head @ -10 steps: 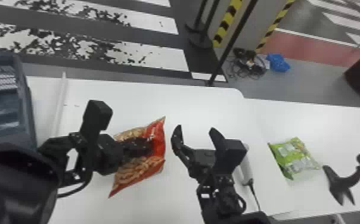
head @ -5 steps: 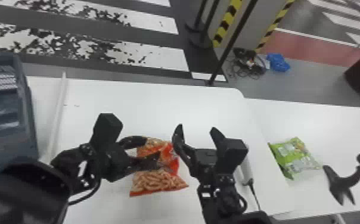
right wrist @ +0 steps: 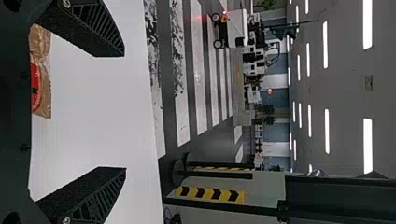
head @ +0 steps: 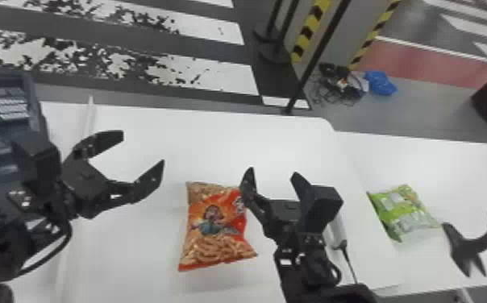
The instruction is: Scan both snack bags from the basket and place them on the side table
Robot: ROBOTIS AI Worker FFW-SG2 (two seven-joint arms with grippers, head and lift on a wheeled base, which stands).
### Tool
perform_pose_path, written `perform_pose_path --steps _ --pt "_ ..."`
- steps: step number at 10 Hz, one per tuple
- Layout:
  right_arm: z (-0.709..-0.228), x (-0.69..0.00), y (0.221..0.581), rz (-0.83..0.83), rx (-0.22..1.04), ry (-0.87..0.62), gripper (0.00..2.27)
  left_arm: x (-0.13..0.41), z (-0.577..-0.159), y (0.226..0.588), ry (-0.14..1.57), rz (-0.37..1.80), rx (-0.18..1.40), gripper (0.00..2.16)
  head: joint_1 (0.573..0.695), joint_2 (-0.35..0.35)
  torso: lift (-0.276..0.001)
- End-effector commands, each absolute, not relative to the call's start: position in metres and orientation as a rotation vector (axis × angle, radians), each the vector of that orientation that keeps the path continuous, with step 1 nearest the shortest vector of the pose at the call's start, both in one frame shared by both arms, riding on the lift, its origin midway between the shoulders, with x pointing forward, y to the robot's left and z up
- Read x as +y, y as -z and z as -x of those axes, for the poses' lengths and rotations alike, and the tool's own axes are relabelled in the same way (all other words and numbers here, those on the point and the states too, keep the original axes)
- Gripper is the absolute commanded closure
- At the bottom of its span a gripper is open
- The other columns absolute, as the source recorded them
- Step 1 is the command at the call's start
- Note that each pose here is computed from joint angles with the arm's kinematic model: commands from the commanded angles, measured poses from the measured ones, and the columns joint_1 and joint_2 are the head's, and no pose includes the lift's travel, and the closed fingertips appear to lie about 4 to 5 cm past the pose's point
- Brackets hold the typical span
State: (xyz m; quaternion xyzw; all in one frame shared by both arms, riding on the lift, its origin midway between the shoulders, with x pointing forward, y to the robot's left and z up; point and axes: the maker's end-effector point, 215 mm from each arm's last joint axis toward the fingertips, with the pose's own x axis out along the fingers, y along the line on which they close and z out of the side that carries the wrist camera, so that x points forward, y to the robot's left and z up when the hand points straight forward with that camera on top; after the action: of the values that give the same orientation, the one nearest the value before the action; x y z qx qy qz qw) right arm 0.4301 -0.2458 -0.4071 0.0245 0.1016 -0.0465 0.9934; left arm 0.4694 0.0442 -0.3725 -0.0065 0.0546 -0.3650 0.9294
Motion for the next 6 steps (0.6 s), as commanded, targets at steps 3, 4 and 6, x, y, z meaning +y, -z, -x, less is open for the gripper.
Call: perform_pose_path --steps 3,4,6 --pt "-0.427 -0.245 0.426 -0.052 0.292 0.091 0.05 0.166 -0.487 0.357 0.422 0.016 0.093 0.09 0.695 -0.165 -0.075" --pt "-0.425 -0.248 0.430 -0.066 0.317 0.094 0.05 0.187 -0.486 0.365 0.361 0.016 0.112 0.09 0.695 -0.119 -0.075" --pt "-0.419 -0.259 0.444 -0.096 0.395 0.102 0.05 0.207 -0.477 0.373 0.313 0.028 0.123 0.09 0.695 -0.077 -0.075"
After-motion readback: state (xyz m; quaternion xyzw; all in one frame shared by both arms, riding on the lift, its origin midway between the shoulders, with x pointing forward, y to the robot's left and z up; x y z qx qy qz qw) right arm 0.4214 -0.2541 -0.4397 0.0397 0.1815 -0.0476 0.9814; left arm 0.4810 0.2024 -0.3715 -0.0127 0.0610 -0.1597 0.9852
